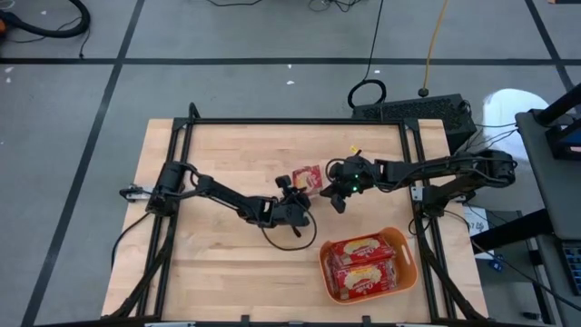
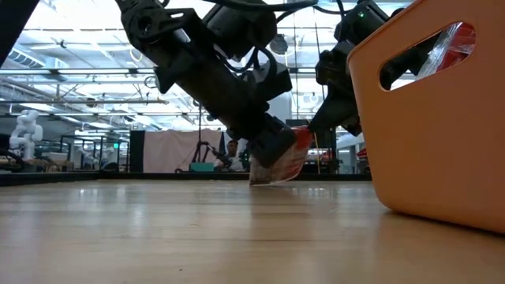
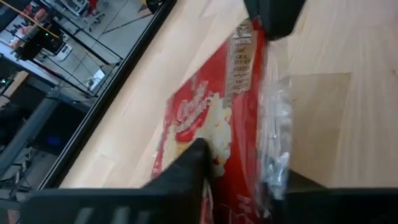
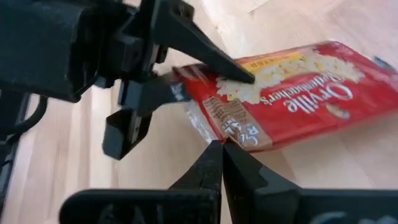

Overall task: Sort popcorn bags into baskets
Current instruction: Put the red popcorn bag into the orange bin

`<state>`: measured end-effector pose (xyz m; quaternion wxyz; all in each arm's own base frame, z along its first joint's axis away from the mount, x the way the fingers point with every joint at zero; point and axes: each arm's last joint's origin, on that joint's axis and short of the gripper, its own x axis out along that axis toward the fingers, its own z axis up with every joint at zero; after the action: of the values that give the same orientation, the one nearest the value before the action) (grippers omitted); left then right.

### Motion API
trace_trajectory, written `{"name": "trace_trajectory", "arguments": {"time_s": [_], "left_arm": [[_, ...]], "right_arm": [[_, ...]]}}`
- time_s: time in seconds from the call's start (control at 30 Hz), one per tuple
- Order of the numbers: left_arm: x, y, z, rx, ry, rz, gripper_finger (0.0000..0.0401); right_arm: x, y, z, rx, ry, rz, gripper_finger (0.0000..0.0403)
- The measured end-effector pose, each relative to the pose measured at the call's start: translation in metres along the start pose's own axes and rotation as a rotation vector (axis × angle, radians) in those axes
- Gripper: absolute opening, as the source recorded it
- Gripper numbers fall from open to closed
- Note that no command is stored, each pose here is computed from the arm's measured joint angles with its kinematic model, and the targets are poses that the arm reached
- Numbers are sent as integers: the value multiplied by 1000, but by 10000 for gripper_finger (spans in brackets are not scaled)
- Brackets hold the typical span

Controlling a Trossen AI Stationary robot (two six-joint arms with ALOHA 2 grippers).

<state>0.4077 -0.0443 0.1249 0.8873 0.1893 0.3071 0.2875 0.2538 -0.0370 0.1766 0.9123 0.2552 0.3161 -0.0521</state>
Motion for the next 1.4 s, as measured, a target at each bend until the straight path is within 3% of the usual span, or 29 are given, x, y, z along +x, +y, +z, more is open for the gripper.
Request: {"name": "trace_trajectory", "arguments": {"time_s": [0.13, 0.27, 0.43, 0.6, 0.77, 0.83, 0.93, 1.03, 1.1, 1.4], "left_arm": [[-4, -4, 1, -9, -11, -10, 21], [-9, -8, 3, -34, -29, -14, 26], [-19, -14, 10, -65, -82, -38, 50], [-36, -19, 26, -106, -189, -62, 27], [-57, -22, 44, -175, -317, -94, 26], [-65, -26, 48, -180, -365, -103, 37], [-77, -30, 56, -176, -450, -138, 47], [-85, -35, 59, -170, -501, -196, 41], [-90, -37, 60, -168, -527, -220, 34], [-102, -46, 60, -163, -552, -267, 32]], "right_arm": [[-3, 3, 2, -12, -12, 28, 1], [-14, 10, 5, -51, -45, 53, 25], [-45, 28, 8, -177, -105, 104, 93], [-80, 46, -4, -290, -100, 159, 166], [-107, 61, -24, -448, -110, 41, 210], [-112, 66, -33, -508, -107, -16, 220], [-115, 80, -46, -639, -101, -5, 230], [-113, 94, -56, -751, -113, 2, 235], [-111, 102, -62, -807, -142, -55, 235], [-85, 126, -74, -907, -209, -127, 236]]}}
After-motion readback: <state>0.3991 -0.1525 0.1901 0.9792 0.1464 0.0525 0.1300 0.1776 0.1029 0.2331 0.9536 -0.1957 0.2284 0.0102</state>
